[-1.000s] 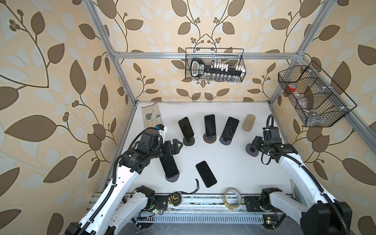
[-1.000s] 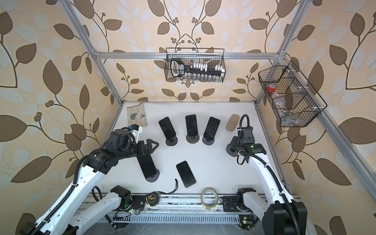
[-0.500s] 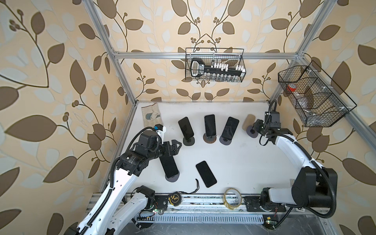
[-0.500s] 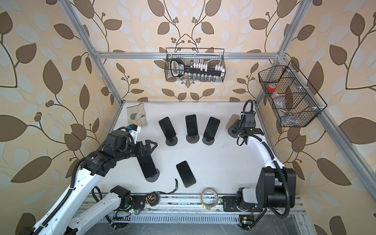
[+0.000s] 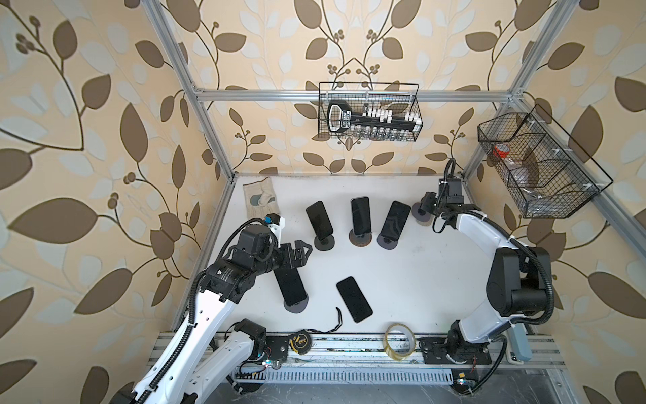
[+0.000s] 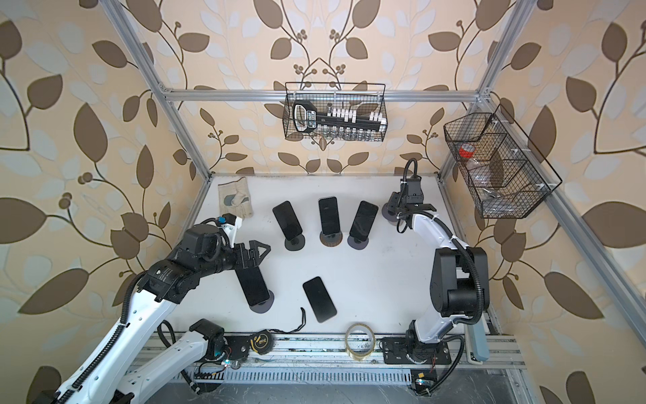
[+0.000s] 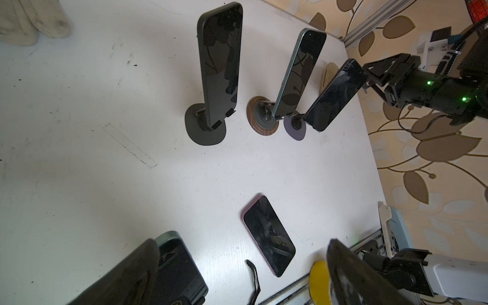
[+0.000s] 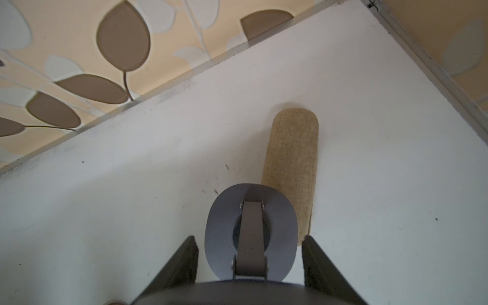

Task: Remove the phone from the phone stand
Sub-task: Place the phone stand at the top-right of the table.

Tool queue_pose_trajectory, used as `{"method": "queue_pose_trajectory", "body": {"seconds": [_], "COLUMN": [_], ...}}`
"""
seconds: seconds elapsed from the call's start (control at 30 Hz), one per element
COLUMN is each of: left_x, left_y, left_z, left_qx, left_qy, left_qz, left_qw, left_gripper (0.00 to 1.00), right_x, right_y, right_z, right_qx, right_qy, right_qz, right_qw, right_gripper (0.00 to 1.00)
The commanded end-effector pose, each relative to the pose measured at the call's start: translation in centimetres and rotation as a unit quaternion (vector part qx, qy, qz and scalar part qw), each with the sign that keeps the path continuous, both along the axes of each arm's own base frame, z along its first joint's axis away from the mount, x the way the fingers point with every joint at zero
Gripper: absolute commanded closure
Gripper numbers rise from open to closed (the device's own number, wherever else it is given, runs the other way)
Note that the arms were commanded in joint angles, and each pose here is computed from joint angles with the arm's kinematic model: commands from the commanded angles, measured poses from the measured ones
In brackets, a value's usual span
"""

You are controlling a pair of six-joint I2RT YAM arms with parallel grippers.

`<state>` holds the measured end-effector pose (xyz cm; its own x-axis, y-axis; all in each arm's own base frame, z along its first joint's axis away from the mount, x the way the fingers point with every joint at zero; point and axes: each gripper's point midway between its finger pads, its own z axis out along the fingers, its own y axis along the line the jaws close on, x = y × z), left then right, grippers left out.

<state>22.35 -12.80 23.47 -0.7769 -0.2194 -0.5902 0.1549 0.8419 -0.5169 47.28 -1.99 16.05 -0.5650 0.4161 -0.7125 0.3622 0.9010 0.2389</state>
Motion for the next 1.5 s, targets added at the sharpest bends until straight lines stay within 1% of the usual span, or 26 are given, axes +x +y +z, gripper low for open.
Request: {"method": "queue_pose_trajectory", "body": {"seconds": [0.0,0.07,0.13,0.17,0.27,0.37,0.43,0.5,0.57,0.7,0.83,0.9,0.97,1.03,1.17,1.23,1.47], "left_x": [-0.1,0.0,0.0,0.0,0.0,-0.3,-0.6,-0.8,-0.9,-1.1,-1.1,-1.1,-1.2,-1.4,-1.5,-1.6,-1.1], "left_y": [-0.3,-0.3,-0.3,-0.2,-0.3,-0.4,-0.1,0.7,1.4,1.3,1.3,1.2,1.1,1.4,2.4,2.6,1.8], "left_z": [0.0,-0.1,-0.2,-0.3,-0.1,0.3,0.3,0.0,-0.2,-0.5,-0.6,-0.7,-0.6,-0.4,-0.4,-0.3,-1.3], "left_qx": [-0.014,-0.014,-0.012,-0.011,-0.011,-0.013,-0.001,0.020,0.036,0.032,0.028,0.027,0.028,0.036,0.063,0.068,0.047], "left_qy": [-0.002,-0.001,0.000,0.002,0.004,0.006,0.009,0.013,0.016,0.012,0.011,0.013,0.015,0.013,0.005,0.004,0.007], "left_qz": [-0.003,-0.002,-0.001,-0.001,-0.004,-0.009,-0.009,0.001,0.012,0.010,0.011,0.009,0.006,0.005,0.015,0.016,0.012], "left_qw": [1.000,1.000,1.000,1.000,1.000,1.000,1.000,1.000,0.999,0.999,0.999,1.000,0.999,0.999,0.998,0.998,0.999], "left_gripper": [0.01,0.01,0.01,0.01,0.01,0.01,0.01,0.01,0.01,0.01,0.01,0.01,0.01,0.01,0.01,0.01,0.01], "right_x": [2.3,3.3,4.5,4.9,6.5,8.2,8.9,9.2,9.3,10.2,10.8,11.0,11.1,11.4,11.9,12.1,12.0], "right_y": [-0.4,0.1,1.4,1.7,2.3,2.5,2.2,1.6,1.7,2.9,3.5,3.4,3.4,3.1,3.0,3.0,2.0], "right_z": [2.9,3.2,3.5,3.6,3.2,2.5,1.5,0.8,0.4,-1.1,-2.8,-3.0,-3.3,-3.9,-5.5,-6.1,-8.0], "right_qx": [-0.017,-0.003,0.016,0.009,-0.027,-0.050,-0.070,-0.082,-0.093,-0.094,-0.107,-0.131,-0.166,-0.181,-0.161,-0.158,-0.150], "right_qy": [-0.041,-0.049,-0.059,-0.059,-0.045,-0.032,-0.017,-0.009,-0.011,-0.005,0.016,0.024,0.030,0.037,0.060,0.070,0.086], "right_qz": [0.018,0.033,0.068,0.077,0.102,0.137,0.143,0.132,0.140,0.188,0.211,0.208,0.220,0.227,0.240,0.236,0.230], "right_qw": [0.999,0.998,0.996,0.995,0.993,0.989,0.987,0.988,0.986,0.978,0.971,0.969,0.961,0.956,0.955,0.956,0.958], "right_gripper": [0.42,0.43,0.44,0.45,0.44,0.44,0.42,0.42,0.42,0.41,0.41,0.39,0.39,0.38,0.37,0.36,0.36]}}
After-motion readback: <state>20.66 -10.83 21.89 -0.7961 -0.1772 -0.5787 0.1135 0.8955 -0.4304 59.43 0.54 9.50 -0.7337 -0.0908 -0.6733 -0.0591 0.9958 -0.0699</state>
